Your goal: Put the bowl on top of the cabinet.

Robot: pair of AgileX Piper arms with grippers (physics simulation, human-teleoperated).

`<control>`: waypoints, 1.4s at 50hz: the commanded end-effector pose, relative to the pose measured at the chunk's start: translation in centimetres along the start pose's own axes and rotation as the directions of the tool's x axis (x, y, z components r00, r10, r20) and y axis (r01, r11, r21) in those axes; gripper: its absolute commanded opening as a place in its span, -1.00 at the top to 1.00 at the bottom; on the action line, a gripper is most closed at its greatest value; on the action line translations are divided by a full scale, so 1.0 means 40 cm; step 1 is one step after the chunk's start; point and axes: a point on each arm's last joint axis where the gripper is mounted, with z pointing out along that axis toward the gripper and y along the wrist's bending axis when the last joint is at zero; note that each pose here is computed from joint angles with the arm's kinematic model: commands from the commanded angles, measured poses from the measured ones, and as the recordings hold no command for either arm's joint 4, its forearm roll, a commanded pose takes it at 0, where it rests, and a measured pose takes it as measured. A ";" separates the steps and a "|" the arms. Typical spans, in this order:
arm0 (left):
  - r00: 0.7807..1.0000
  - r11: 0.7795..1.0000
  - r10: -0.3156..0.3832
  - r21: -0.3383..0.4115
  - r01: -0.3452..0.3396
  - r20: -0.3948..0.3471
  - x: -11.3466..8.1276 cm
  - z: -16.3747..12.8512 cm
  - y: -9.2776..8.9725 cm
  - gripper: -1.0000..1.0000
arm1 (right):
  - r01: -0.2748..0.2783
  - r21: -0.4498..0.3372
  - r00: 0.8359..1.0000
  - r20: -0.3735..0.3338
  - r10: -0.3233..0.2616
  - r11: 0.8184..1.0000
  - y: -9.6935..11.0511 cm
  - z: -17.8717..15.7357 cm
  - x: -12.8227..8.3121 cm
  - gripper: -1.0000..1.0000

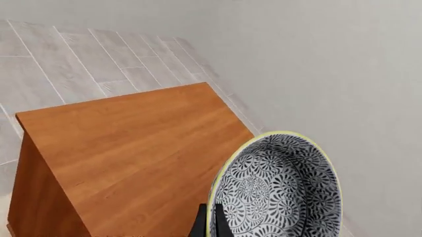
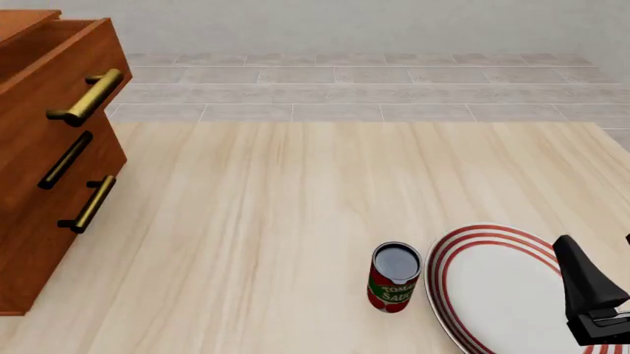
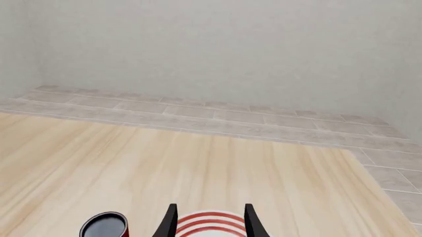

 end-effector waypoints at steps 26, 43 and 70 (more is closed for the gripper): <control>0.999 0.998 -0.050 -0.036 0.051 0.017 0.014 0.017 0.037 1.00 | 0.000 0.001 1.000 -0.002 0.000 1.000 0.000 0.000 0.000 -1.00; 0.998 0.998 -0.056 -0.027 0.057 0.016 0.017 0.017 0.035 -1.00 | -0.001 0.000 1.000 -0.001 0.001 1.000 0.000 0.000 0.000 -1.00; 0.995 0.999 -0.034 -0.003 0.034 0.096 -0.068 -0.002 -0.006 -1.00 | -0.004 -0.002 1.000 0.003 0.004 1.000 0.000 0.000 -0.001 -1.00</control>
